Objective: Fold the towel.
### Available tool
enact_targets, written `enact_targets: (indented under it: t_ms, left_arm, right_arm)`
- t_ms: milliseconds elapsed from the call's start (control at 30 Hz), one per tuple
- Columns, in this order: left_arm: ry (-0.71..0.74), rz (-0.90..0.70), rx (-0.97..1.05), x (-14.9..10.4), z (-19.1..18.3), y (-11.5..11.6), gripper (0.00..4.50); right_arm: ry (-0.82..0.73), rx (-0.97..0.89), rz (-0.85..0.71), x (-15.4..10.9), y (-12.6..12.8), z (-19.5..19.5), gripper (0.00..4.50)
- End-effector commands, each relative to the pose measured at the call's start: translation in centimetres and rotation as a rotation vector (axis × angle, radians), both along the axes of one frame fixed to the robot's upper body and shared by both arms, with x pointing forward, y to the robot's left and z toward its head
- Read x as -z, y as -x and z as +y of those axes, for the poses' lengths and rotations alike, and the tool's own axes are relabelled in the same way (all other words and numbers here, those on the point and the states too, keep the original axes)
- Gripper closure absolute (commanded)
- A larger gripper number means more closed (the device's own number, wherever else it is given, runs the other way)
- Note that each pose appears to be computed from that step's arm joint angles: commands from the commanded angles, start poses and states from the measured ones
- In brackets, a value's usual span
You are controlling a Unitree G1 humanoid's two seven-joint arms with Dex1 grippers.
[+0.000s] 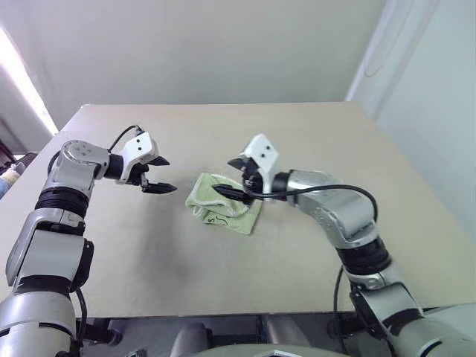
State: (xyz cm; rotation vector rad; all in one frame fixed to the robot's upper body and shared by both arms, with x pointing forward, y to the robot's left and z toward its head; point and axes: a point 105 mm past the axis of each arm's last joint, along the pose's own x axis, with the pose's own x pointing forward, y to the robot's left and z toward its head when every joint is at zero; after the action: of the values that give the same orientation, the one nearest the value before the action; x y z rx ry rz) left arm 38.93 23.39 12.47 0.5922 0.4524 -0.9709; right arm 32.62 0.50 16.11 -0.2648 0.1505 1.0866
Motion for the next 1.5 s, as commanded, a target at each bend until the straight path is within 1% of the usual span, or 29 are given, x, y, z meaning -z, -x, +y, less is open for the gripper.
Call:
enact_targets:
  t_ms: [33,100,167,233,467,500,533,667,700,967,1100,1200,1367,1433,1467,1500]
  left_arm:
    - [-0.054,-0.045,-0.035,0.1,0.4,-0.7,0.04]
    - [-0.069,-0.037,-0.043,0.8,0.4,-0.6,0.04]
    - [-0.041,-0.033,-0.04,0.8,0.0,-0.7,0.04]
    - [-0.042,-0.034,-0.035,0.9,-0.3,-0.8,0.04]
    - [-0.054,-0.026,-0.014,1.5,-0.9,-0.7,0.04]
    - [-0.054,-0.025,-0.012,1.6,-0.9,-0.7,0.0]
    - [-0.055,-0.025,-0.01,1.6,-0.9,-0.7,0.0]
    - [-0.065,-0.023,-0.004,1.9,-0.9,-0.6,0.0]
    - [-0.064,-0.022,-0.004,1.9,-1.0,-0.6,0.0]
    - [-0.067,-0.016,-0.01,2.2,-0.9,-0.5,0.0]
    - [-0.079,-0.01,-0.002,2.6,-0.9,-0.3,0.0]
    - [-0.084,-0.009,0.002,2.8,-1.0,-0.2,0.0]
    - [-0.044,-0.002,0.023,2.4,-1.2,0.0,0.0]
    - [-0.024,0.007,0.049,2.2,-1.4,0.3,0.0]
    - [0.001,0.013,0.073,1.9,-1.7,0.6,0.0]
    - [0.021,0.017,0.093,1.7,-1.9,0.8,0.0]
  right_arm:
    - [0.064,-0.035,-0.045,0.7,-0.3,1.3,0.54]
    - [0.088,-0.058,-0.033,1.4,-0.3,2.3,0.54]
    - [0.1,-0.087,-0.022,1.9,-0.1,3.1,0.54]
    - [0.111,-0.093,-0.018,2.4,-0.3,3.9,0.54]
    - [0.129,-0.066,-0.062,2.5,-1.3,4.5,0.54]
    - [0.133,-0.061,-0.067,2.6,-1.4,4.4,0.94]
    - [0.141,-0.064,-0.076,2.7,-1.4,4.4,1.09]
    - [0.151,-0.072,-0.091,2.9,-1.3,4.5,2.56]
    - [0.157,-0.084,-0.09,3.0,-1.1,4.6,2.84]
    - [0.164,-0.15,-0.044,3.7,0.2,5.2,2.84]
    - [0.196,-0.138,-0.034,4.6,-0.1,5.2,2.84]
    - [0.2,-0.124,-0.034,4.7,-0.4,5.1,2.84]
    - [0.211,-0.076,-0.052,4.8,-1.2,4.9,2.84]
    - [0.209,-0.057,-0.062,4.7,-1.5,4.8,3.23]
    - [0.206,-0.054,-0.06,4.6,-1.6,4.8,3.23]
    - [0.202,-0.056,-0.056,4.6,-1.5,4.8,3.73]
